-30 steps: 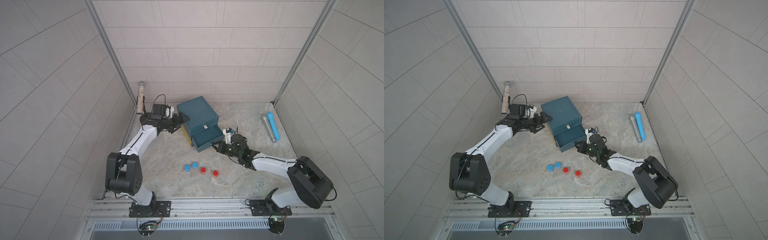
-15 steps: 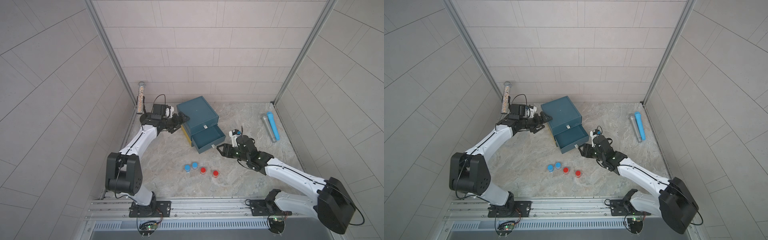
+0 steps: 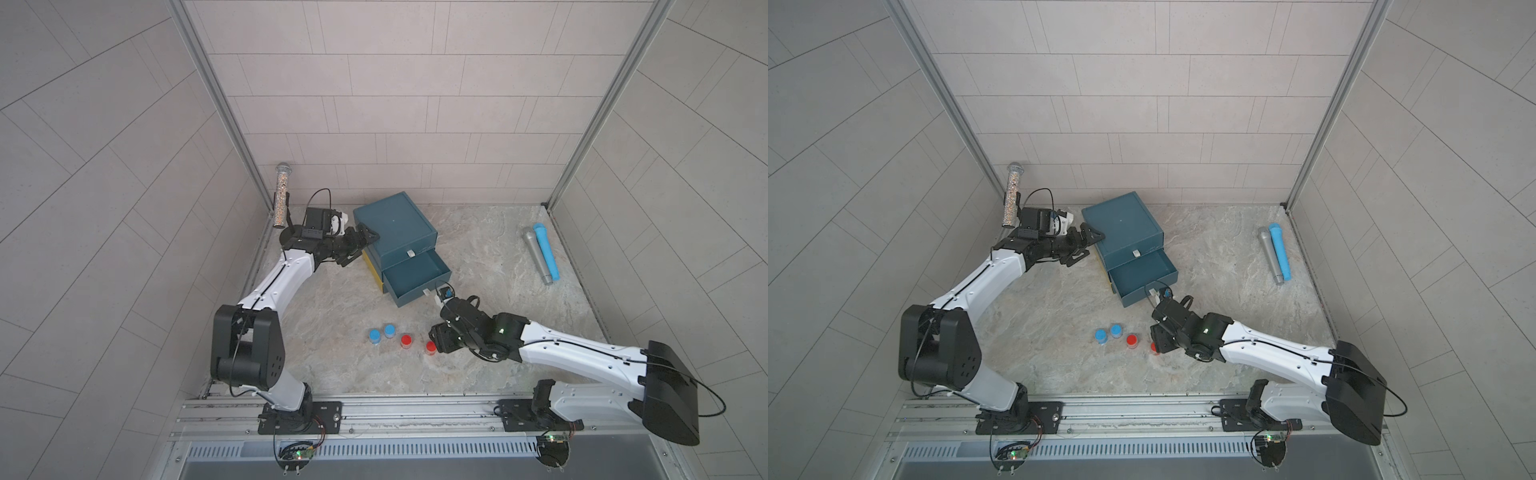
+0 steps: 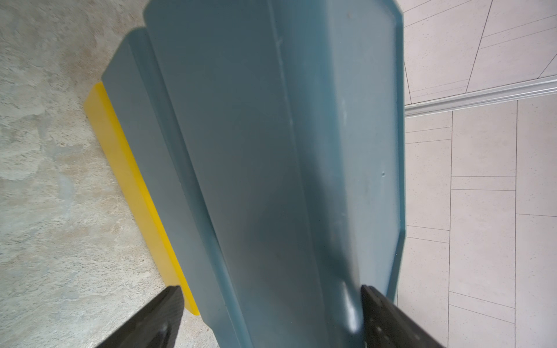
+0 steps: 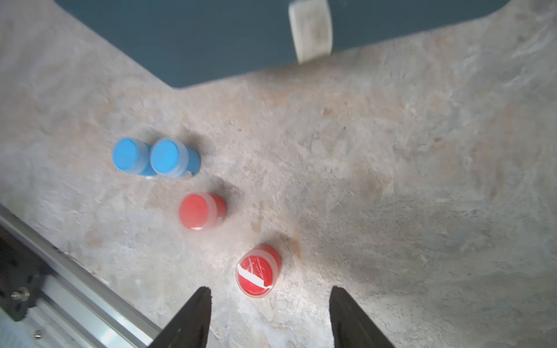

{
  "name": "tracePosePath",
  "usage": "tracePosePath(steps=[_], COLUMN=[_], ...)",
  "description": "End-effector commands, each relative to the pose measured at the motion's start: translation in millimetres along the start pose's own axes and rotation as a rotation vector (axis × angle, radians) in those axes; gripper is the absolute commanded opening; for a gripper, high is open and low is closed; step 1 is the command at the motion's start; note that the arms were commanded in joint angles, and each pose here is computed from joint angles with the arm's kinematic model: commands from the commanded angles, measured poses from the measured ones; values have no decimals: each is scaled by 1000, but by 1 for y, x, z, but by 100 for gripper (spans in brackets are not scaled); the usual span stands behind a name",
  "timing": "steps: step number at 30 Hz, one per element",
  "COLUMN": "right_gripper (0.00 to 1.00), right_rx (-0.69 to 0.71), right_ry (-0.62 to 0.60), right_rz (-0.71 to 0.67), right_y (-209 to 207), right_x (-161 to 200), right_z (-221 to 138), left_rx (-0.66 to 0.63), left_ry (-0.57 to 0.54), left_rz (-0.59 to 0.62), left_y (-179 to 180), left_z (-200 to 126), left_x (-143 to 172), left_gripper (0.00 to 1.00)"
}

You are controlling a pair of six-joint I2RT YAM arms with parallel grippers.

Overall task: Put the paint cans in the drawer according to color
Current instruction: Pick up the paint can at the center of the board.

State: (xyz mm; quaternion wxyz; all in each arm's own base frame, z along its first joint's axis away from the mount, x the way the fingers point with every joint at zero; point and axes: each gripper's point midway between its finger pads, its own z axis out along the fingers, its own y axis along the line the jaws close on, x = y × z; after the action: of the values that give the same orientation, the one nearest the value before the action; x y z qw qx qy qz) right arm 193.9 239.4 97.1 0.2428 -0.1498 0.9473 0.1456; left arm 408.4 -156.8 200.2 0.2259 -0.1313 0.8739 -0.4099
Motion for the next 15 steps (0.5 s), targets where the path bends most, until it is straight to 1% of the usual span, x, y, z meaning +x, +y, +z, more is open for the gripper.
tracePosePath(steps=[1,10,15], right_gripper=[66,66,64], right_rx=[60,86,154], right_ry=[15,148,184], right_rz=[-53,-158,-163], right_y=[-2,20,11], right_x=[0,18,27], right_z=[4,35,43], left_rx=[-99,-101,-100], left_ry=[36,38,35], left_rz=[-43,-43,-40], left_y=[28,29,28], left_z=[5,6,5], left_x=[10,11,11], left_gripper=[97,97,97])
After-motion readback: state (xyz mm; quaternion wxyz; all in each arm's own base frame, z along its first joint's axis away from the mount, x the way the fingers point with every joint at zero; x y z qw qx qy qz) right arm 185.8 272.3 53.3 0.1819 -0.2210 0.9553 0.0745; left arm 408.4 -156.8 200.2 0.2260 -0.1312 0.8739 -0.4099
